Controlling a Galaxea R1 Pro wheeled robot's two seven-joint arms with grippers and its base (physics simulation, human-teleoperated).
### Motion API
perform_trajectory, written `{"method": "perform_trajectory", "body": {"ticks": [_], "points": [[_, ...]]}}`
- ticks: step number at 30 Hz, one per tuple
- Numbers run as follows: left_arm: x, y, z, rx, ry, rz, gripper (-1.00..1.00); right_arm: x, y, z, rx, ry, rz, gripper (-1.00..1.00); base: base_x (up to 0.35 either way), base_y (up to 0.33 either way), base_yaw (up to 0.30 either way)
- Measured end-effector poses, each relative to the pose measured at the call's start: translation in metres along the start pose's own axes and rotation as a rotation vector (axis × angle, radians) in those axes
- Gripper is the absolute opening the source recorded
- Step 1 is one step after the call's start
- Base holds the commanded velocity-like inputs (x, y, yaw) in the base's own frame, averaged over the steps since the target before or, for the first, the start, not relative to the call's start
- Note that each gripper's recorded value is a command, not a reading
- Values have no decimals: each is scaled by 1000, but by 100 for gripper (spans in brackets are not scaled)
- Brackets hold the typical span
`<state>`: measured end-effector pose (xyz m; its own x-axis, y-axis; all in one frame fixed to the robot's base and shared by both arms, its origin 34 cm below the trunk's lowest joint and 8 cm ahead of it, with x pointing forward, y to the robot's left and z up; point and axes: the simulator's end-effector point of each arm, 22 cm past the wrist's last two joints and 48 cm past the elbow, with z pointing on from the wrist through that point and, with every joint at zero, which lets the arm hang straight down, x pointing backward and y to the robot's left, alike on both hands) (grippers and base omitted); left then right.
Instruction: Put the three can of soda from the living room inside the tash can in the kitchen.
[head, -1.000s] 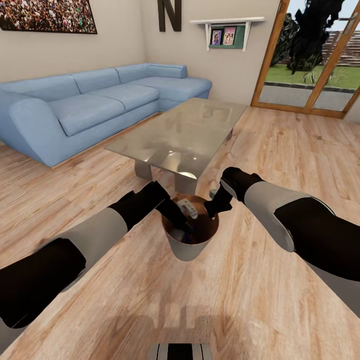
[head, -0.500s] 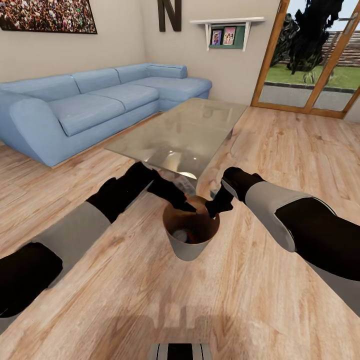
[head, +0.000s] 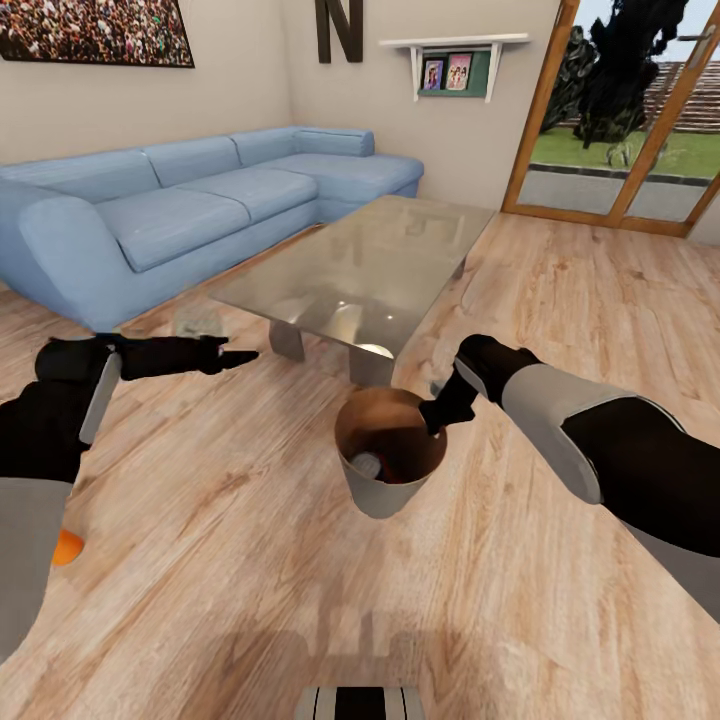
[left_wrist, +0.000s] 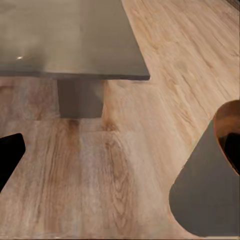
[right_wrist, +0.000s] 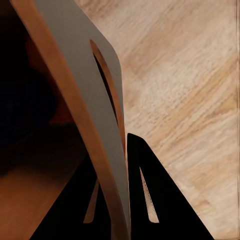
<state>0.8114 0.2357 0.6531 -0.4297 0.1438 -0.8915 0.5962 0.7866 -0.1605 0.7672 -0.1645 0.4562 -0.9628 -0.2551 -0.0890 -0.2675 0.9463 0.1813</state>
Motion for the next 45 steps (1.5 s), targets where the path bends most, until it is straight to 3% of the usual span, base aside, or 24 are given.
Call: {"method": "perform_trajectory", "body": {"ticks": [1, 2, 3, 5, 8, 12, 16, 18, 22, 28, 33, 38, 45], "points": [[32, 28, 2, -121, -2, 14, 100, 5, -9, 2, -2, 5, 24, -100, 41, 0, 0], [58, 42, 3, -184, 10, 13, 100, 9, -18, 5, 13, 12, 32, -100, 31, 24, 0], [94, 68, 0, -297, 19, 13, 100, 18, -31, 11, 25, 20, 60, -100, 25, 49, 0], [159, 89, -7, -411, 65, -9, 100, 41, -63, 24, 94, 57, 79, -100, -21, 120, 0], [221, 96, -13, -477, 104, -33, 100, 74, -108, 37, 210, 118, 70, -100, -112, 178, 0], [274, 76, -5, -488, 65, -44, 100, 108, -131, 67, 205, 119, 102, -100, -206, 179, 0], [321, 52, -12, -479, 69, -46, 100, 125, -143, 79, 133, 84, 197, -100, -239, 71, 0], [334, 42, -14, -473, 61, -33, 100, 134, -166, 77, 171, 79, 191, -100, -187, 21, 0], [339, 37, -16, -471, 49, -25, 100, 146, -199, 74, 290, 99, 98, -100, -47, 108, 0], [340, 36, -17, -471, 48, -27, 100, 138, -173, 83, 164, 48, 195, -100, 131, 201, 0], [341, 35, -17, -469, 49, -33, 100, 147, -191, 81, 250, 78, 124, -100, 199, 227, 0], [341, 35, -17, -469, 50, -37, 100, 155, -180, 96, 192, 57, 163, -100, 197, 230, 0], [341, 36, -18, -471, 48, -37, 100, 153, -174, 108, 186, 22, 141, -100, 42, 245, 0]]}}
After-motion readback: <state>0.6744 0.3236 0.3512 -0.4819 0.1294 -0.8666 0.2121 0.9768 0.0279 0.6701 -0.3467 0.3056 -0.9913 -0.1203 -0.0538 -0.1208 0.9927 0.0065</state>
